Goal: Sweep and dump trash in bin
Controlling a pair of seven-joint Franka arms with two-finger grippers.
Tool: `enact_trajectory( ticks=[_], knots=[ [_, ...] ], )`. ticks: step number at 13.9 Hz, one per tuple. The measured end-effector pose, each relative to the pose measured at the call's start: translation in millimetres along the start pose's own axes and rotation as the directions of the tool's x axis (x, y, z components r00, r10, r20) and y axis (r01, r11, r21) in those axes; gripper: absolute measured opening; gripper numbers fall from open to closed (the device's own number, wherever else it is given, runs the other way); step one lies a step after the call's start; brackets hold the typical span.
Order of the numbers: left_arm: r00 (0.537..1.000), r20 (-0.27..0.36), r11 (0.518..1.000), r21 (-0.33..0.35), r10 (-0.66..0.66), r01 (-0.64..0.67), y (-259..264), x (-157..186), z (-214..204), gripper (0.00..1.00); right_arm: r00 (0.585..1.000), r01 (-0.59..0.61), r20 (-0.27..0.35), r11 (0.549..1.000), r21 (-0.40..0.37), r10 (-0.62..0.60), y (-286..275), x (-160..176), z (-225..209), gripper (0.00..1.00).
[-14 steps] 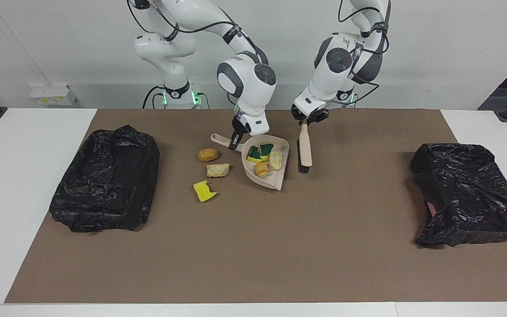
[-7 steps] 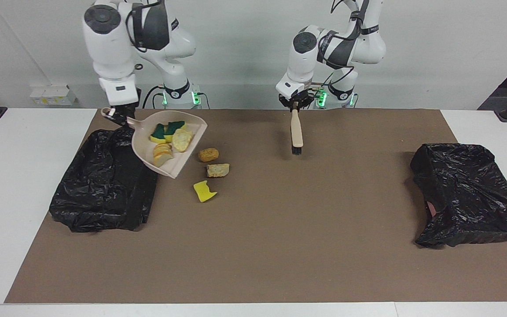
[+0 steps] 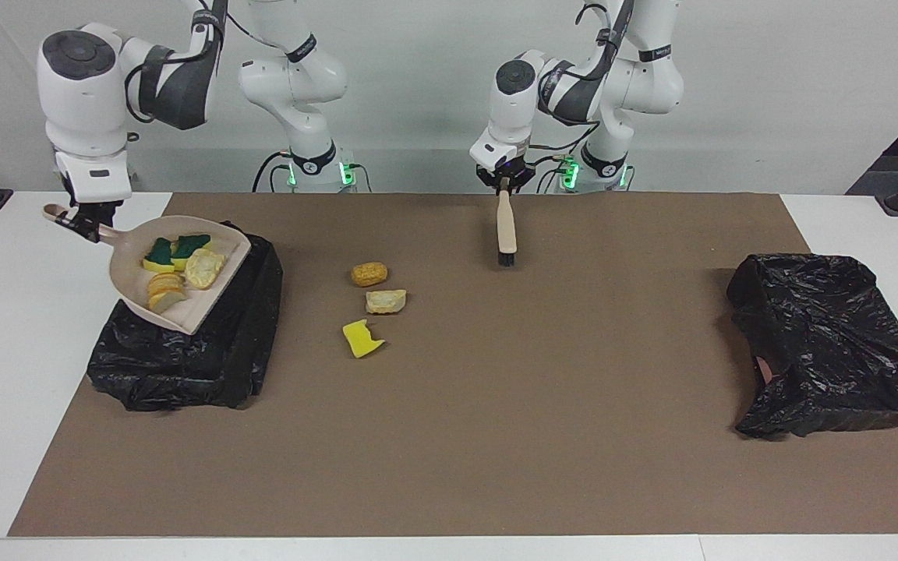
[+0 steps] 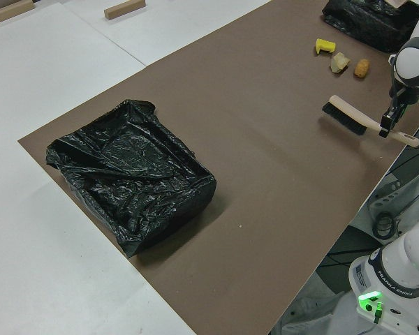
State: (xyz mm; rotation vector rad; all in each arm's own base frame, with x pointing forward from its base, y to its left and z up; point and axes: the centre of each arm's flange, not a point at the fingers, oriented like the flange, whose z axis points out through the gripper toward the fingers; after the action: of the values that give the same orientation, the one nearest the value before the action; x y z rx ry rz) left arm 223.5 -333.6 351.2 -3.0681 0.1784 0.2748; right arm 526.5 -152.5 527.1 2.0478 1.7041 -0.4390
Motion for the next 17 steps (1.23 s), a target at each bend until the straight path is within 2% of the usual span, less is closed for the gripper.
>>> enact_trajectory(
  ticks=[2, 5, 8, 10, 13, 15, 17],
  knots=[
    [1.000, 0.013, 1.000, 0.008, -0.002, 0.002, 1.5, -1.1, 5.9, 0.26, 0.992, 0.093, 0.091, 0.995, -0.033, -0.089, 4.6, 13.3, 6.5, 0.31],
    [0.999, 0.036, 0.999, 0.019, -0.027, 0.027, 1.2, -0.9, 15.4, 0.26, 0.962, 0.202, 0.198, 0.979, -0.038, -0.191, 0.2, 30.1, 14.7, 0.31],
    [0.996, 0.050, 0.997, 0.008, -0.071, 0.070, 2.9, -0.5, 18.7, 0.26, 0.908, 0.328, 0.302, 0.941, -0.080, -0.291, -13.2, 41.5, 18.0, 0.31],
    [0.996, 0.057, 0.997, 0.007, -0.072, 0.072, 3.4, -0.7, 20.4, 0.41, 0.872, 0.400, 0.351, 0.910, -0.111, -0.341, -29.2, 48.0, 15.9, 0.31],
    [0.996, 0.069, 0.998, -0.004, -0.060, 0.060, 7.0, 5.1, 20.1, 0.74, 0.856, 0.431, 0.371, 0.893, -0.127, -0.361, -42.4, 56.2, 3.9, 0.31],
    [0.997, 0.050, 0.996, -0.051, -0.065, 0.067, 7.2, 23.4, -0.2, 0.99, 0.832, 0.453, 0.403, 0.886, -0.094, -0.382, -47.4, 78.5, -12.1, 0.31],
    [0.997, 0.011, 0.990, -0.119, -0.080, 0.081, -8.6, 56.5, -34.7, 1.00, 0.814, 0.472, 0.424, 0.877, -0.085, -0.397, -51.2, 98.2, -24.1, 0.31]
  ],
)
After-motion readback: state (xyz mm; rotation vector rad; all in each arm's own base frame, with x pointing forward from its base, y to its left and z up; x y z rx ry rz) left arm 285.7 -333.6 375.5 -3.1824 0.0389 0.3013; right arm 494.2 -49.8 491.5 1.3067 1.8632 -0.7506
